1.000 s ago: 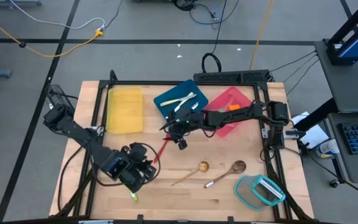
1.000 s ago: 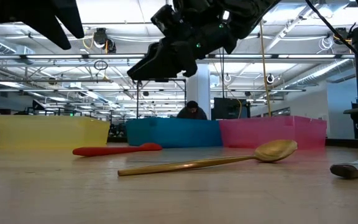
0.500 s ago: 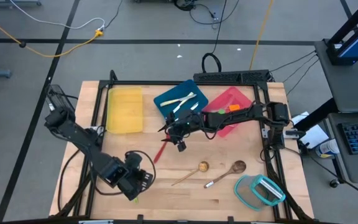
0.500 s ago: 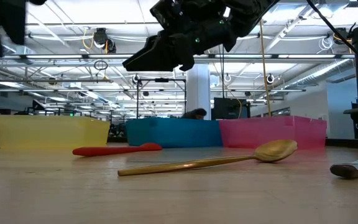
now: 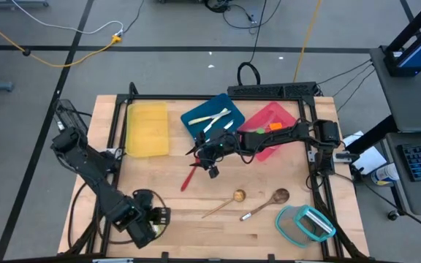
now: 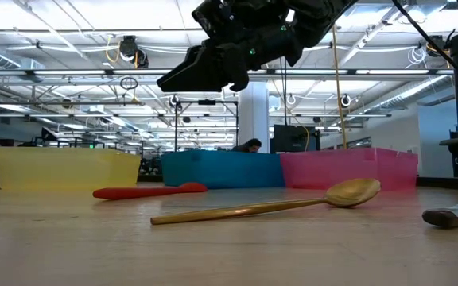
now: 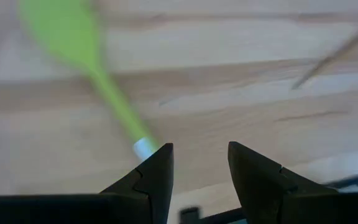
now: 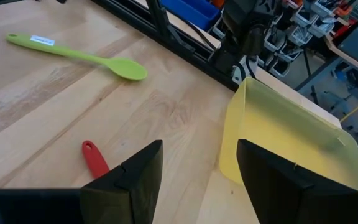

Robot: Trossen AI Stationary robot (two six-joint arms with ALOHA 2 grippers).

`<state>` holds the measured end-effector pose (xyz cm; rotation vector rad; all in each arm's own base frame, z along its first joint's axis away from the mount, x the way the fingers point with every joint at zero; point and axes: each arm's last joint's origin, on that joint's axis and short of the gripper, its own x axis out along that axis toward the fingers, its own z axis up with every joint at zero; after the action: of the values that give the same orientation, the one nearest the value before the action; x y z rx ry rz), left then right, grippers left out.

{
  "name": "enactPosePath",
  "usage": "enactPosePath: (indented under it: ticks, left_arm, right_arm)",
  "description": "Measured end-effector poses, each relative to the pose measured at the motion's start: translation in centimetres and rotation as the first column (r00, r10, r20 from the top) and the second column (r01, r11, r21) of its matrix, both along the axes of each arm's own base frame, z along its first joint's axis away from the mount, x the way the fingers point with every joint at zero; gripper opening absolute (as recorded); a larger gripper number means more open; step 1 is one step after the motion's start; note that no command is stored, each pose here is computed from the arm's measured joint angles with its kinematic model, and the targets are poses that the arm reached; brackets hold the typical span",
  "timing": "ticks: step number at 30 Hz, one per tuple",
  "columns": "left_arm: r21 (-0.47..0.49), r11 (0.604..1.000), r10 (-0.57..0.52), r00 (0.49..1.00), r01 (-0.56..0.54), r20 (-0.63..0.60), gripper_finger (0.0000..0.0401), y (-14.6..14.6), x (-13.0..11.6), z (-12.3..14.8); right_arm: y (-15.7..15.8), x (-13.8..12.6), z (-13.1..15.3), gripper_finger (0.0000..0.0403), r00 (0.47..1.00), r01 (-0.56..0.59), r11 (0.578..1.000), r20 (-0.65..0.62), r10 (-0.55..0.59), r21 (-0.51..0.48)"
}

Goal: Pick & Place Kitchen Items
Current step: Put the green spoon into the yellow bin

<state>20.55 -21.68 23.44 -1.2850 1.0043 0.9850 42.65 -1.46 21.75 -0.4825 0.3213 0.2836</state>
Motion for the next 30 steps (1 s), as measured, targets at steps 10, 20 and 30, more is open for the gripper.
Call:
enactPosePath:
  ticks: [10,20,30]
  left_arm:
    - [-0.024,0.997,0.077,0.99,-0.08,-0.115,0.0159,-0.2,-2.2,-3.0]
    - [-0.004,0.994,0.104,0.986,-0.106,-0.131,0.0159,0.9,-3.0,-6.0]
    - [0.038,0.99,0.136,0.984,-0.133,-0.117,0.0159,2.1,-3.7,-8.3]
  right_arm:
    - [0.0,0.0,0.0,0.0199,1.0,0.001,1.0,-0.001,-0.001,0.002]
    - [0.0,0.0,0.0,0.0198,1.0,0.004,1.0,-0.003,-0.004,0.009]
    - [0.0,0.0,0.0,0.0198,1.0,0.023,0.998,-0.014,-0.022,0.057]
